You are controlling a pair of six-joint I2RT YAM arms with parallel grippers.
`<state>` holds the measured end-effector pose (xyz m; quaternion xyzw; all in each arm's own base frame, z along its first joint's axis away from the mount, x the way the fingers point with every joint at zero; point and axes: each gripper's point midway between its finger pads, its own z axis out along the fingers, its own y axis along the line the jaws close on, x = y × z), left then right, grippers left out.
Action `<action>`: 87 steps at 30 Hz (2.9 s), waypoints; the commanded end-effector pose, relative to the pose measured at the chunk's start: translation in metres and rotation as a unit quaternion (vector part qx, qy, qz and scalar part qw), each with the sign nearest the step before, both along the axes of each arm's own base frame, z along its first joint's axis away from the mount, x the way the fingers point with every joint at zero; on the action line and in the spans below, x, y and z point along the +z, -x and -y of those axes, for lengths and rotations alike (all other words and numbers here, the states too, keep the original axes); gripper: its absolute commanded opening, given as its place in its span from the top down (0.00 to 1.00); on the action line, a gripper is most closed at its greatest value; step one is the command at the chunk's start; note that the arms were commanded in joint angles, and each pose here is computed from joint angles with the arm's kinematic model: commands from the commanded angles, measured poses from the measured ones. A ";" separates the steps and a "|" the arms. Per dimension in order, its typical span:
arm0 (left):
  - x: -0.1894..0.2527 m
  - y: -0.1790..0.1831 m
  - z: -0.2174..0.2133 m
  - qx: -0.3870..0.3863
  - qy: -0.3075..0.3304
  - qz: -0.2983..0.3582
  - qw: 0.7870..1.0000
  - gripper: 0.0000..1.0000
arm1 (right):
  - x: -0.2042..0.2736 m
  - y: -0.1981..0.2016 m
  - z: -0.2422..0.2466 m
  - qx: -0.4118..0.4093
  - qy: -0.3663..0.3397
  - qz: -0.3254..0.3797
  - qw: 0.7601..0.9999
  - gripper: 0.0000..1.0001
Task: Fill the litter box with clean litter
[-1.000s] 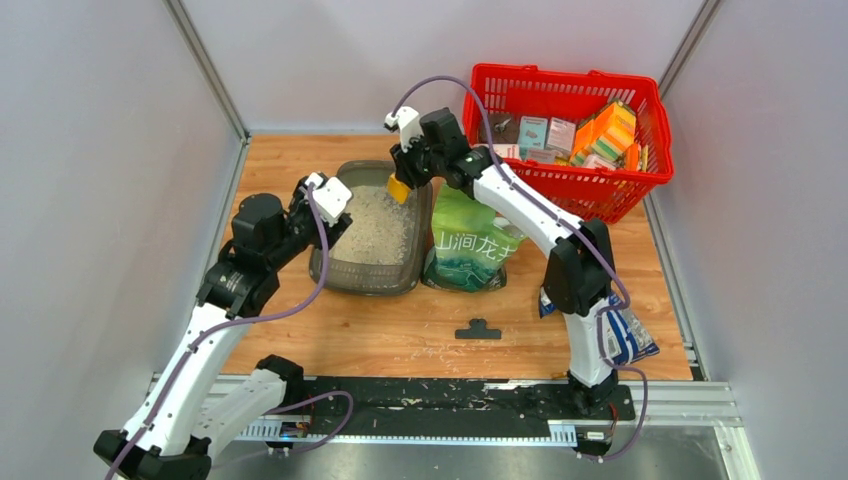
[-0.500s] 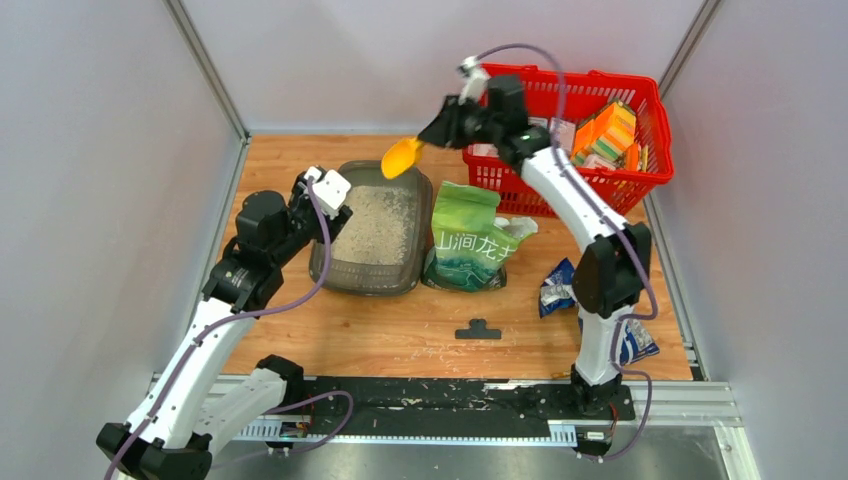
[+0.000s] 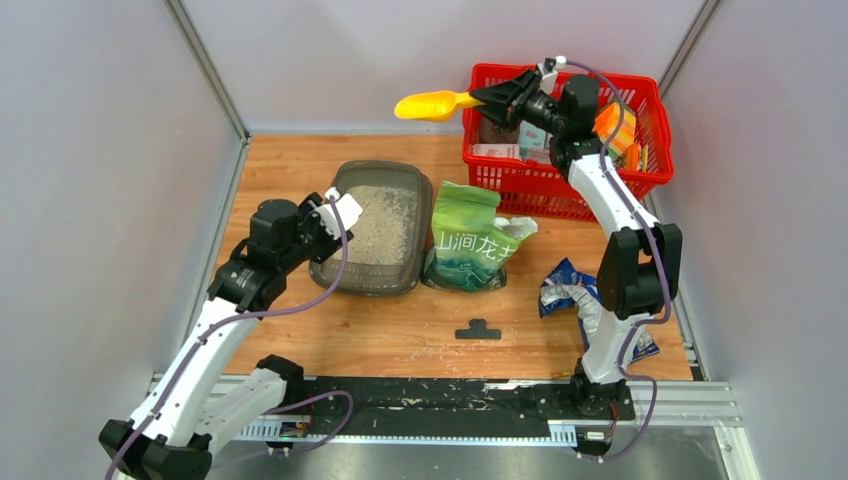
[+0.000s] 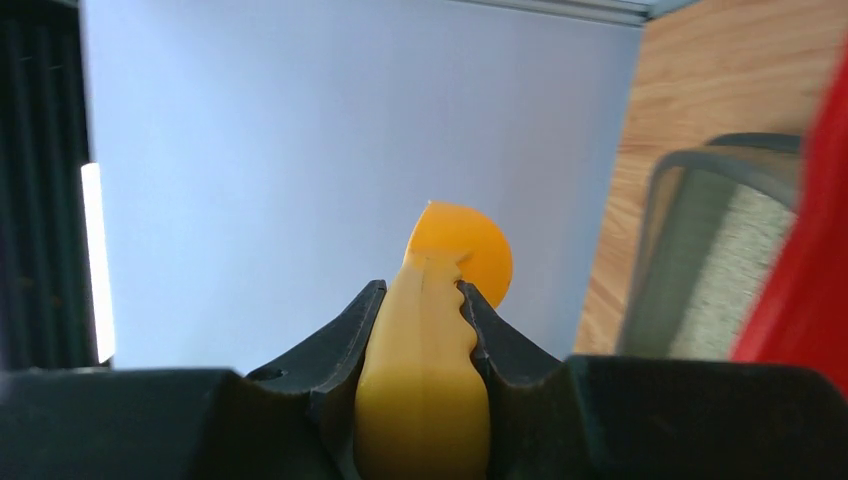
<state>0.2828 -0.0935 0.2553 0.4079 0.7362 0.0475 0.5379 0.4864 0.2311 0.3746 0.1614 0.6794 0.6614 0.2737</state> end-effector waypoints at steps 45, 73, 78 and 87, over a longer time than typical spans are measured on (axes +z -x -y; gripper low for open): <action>0.324 -0.003 0.103 0.008 0.783 -0.413 0.466 0.60 | 0.023 0.063 0.094 -0.044 0.321 0.213 0.922 1.00; 0.078 -0.017 0.179 -0.364 0.102 -0.211 0.901 0.18 | 0.023 0.192 0.143 0.074 0.470 0.309 0.824 1.00; 0.059 -0.034 0.199 -0.364 0.079 -0.199 0.906 0.19 | 0.005 0.204 0.141 0.109 0.479 0.302 0.817 1.00; 0.043 -0.036 0.229 -0.383 0.059 -0.183 0.903 0.28 | -0.017 0.206 0.145 0.162 0.520 0.312 0.778 1.00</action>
